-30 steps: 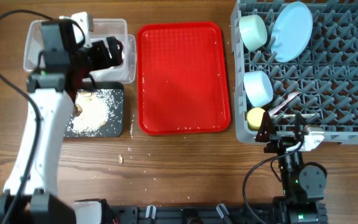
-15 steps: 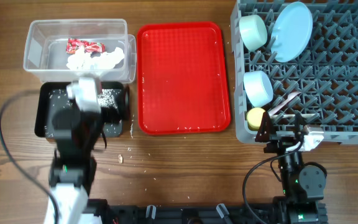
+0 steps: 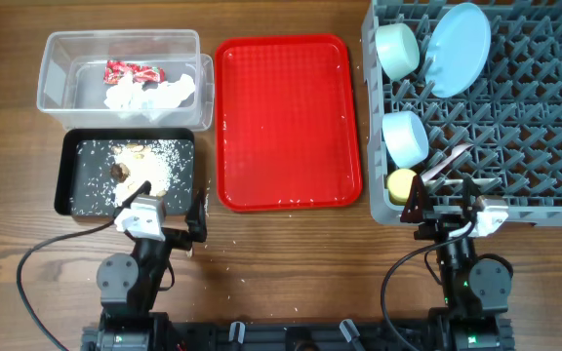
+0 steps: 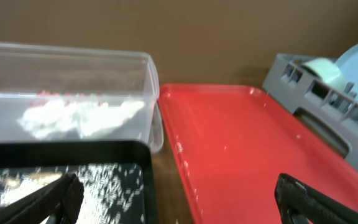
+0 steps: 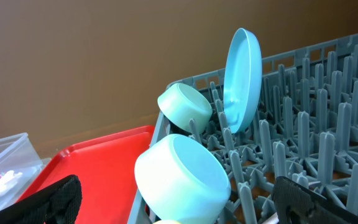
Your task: Sort waste into correct bins and load items into the dishwasher rack
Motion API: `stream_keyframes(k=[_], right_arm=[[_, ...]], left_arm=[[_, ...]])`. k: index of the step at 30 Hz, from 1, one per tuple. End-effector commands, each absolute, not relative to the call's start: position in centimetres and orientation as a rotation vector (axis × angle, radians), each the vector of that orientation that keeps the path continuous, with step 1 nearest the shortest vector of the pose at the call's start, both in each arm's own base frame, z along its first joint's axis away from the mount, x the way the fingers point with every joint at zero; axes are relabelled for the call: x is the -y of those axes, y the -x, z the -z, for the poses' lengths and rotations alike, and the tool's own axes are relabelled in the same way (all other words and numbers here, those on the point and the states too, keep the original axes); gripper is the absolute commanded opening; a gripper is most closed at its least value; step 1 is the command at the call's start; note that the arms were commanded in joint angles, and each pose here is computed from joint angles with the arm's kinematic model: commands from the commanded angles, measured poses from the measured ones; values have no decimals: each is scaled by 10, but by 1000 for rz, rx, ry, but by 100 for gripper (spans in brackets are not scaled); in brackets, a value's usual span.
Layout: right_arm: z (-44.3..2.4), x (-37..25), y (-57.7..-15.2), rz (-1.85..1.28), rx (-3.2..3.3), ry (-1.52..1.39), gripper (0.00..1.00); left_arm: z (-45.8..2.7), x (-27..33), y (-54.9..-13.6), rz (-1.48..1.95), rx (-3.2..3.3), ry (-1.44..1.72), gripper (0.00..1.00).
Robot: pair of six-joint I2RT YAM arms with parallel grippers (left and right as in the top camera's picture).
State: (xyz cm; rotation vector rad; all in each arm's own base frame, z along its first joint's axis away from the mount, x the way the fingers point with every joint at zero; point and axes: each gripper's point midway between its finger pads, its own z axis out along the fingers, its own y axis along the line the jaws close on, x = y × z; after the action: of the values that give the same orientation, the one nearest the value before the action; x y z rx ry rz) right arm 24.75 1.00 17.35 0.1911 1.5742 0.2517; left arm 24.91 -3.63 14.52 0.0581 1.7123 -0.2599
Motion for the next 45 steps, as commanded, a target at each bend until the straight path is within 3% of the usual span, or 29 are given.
stream_keyframes(k=[1, 45], right_arm=[[-174, -13, -247, -252, -1573, -165, 100], [-174, -13, -247, -252, -1573, -165, 100]], left_arm=[[-148, 31, -246, 231, -1688, -49, 100], [-161, 31, -243, 229, -1632, -54, 100]])
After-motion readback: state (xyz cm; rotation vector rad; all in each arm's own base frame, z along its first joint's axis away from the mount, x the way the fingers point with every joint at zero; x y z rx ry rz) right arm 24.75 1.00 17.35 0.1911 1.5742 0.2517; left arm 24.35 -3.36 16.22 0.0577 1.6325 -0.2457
